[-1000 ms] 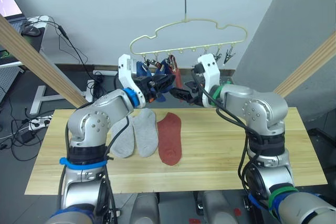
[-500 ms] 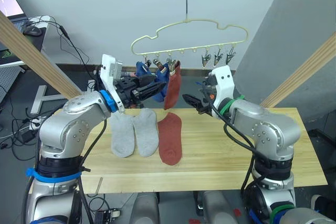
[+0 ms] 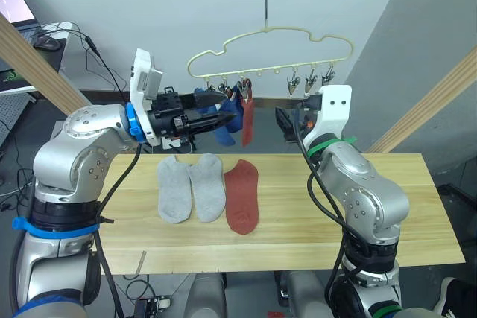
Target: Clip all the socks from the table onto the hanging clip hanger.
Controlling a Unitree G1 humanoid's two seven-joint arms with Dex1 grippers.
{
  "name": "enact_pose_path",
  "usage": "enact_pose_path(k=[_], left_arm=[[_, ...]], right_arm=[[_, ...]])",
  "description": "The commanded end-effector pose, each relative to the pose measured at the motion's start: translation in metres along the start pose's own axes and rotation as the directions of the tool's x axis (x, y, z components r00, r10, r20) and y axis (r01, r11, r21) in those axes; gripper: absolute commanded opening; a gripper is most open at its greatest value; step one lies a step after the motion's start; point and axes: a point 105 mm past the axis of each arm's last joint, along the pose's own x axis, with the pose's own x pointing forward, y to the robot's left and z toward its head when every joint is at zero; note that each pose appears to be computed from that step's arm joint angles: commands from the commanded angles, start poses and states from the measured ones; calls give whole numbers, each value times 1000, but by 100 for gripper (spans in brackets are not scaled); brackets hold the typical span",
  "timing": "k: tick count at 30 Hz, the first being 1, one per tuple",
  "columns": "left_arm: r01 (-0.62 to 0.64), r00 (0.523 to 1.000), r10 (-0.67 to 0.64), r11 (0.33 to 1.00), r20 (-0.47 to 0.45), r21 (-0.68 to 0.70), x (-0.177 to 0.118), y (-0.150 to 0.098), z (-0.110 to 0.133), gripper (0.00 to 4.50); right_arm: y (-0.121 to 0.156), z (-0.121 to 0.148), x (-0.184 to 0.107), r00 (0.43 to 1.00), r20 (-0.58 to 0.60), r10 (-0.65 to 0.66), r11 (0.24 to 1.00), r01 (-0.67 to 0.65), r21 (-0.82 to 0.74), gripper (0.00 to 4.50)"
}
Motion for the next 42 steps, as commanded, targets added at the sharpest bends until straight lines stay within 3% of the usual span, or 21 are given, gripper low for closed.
enact_pose_path(k=[1,4,10,12,42], left_arm=[[45,999,-45,998,22,37,1,-2,16,240],[49,998,-50,998,24,40,3,0,16,240],[47,998,-48,998,31,44,6,0,15,240],[45,998,-47,998,32,45,7,0,15,240],[-2,1000,1,999,26,51,4,0,16,240]], right_arm=[[0,16,1,997,69,-25,1000,24,11,355],[2,19,4,997,77,-28,999,26,24,271],[9,22,8,996,84,-7,999,4,41,271],[10,21,10,997,80,-1,999,-2,46,233],[9,42,61,990,112,91,996,-89,-26,233]])
